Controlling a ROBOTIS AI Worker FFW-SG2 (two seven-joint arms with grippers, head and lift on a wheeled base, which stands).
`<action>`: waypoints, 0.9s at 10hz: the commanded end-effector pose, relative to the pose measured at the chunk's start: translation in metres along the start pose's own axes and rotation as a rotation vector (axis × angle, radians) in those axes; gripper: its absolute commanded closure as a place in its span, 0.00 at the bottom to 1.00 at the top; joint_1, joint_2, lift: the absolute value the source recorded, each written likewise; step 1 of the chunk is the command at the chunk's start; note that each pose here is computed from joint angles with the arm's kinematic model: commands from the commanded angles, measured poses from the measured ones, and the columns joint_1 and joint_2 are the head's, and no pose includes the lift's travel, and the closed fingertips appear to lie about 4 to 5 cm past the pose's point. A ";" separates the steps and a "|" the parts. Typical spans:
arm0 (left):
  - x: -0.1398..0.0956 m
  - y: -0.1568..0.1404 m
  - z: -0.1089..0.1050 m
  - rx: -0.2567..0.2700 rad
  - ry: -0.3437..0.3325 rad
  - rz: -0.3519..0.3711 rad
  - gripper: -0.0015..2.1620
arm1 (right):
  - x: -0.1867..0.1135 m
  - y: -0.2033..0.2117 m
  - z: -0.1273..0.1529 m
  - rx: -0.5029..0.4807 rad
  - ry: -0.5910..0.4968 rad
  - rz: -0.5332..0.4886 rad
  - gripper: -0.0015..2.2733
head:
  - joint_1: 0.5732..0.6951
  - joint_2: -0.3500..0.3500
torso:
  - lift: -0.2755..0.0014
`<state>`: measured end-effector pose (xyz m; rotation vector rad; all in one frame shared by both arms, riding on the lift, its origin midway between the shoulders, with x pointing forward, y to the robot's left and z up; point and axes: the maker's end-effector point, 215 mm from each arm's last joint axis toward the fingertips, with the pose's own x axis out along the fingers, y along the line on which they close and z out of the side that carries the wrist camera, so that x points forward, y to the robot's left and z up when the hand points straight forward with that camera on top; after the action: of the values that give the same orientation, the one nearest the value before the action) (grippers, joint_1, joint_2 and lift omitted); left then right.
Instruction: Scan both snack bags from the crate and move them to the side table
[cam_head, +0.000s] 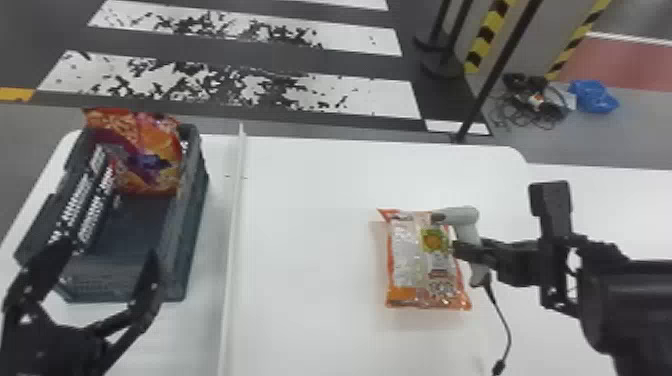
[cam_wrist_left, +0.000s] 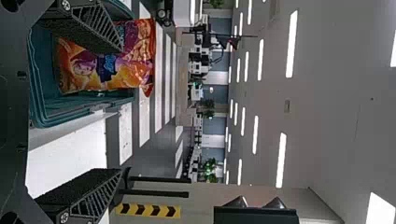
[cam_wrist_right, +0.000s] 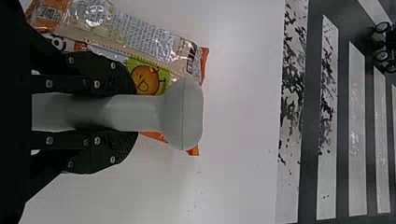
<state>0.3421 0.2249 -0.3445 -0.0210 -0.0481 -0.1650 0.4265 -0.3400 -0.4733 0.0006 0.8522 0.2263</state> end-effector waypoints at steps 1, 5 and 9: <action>-0.001 0.001 -0.001 0.002 0.001 0.002 0.04 | -0.005 -0.019 -0.001 0.009 -0.011 -0.030 0.99 | 1.00 0.26 | 0.72; -0.001 0.001 -0.002 0.001 0.004 0.002 0.04 | -0.010 -0.080 -0.016 0.035 -0.023 -0.109 0.99 | 1.00 0.15 | 0.72; -0.001 0.001 -0.002 0.002 0.004 0.001 0.04 | 0.001 -0.134 -0.041 0.046 -0.014 -0.181 0.99 | 1.00 0.03 | 0.72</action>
<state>0.3415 0.2263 -0.3467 -0.0188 -0.0446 -0.1641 0.4221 -0.4688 -0.5105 -0.0284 0.8431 0.0418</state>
